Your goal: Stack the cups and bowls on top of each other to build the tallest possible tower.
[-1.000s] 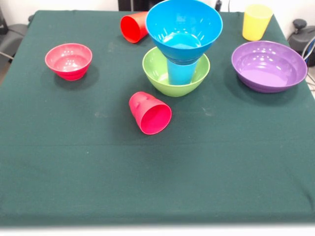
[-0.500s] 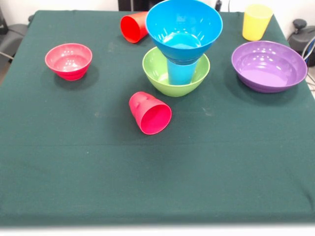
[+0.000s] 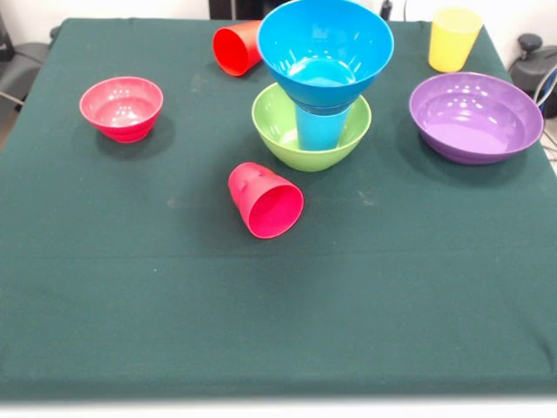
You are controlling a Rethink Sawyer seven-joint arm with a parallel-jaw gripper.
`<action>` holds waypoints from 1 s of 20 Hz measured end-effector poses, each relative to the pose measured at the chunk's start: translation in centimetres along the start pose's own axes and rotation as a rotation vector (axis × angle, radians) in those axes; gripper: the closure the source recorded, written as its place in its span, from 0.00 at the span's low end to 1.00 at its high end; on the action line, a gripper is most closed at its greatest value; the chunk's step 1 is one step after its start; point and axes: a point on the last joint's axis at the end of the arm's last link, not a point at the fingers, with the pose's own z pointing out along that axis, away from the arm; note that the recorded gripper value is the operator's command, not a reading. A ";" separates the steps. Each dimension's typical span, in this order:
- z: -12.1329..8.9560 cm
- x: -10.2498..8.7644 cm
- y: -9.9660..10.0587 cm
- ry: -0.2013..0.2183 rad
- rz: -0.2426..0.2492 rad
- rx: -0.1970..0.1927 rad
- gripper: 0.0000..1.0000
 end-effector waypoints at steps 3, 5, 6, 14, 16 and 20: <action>0.2 0.1 0.0 -0.001 -0.002 0.007 1.00; 0.2 0.1 0.0 -0.002 -0.005 0.011 1.00; 0.3 0.2 0.0 -0.002 -0.006 0.012 1.00; 0.3 0.0 -0.4 -0.006 -0.005 0.023 1.00; 0.3 0.0 -0.5 -0.007 -0.005 0.025 1.00; 0.3 -0.2 -0.7 -0.010 -0.004 0.030 1.00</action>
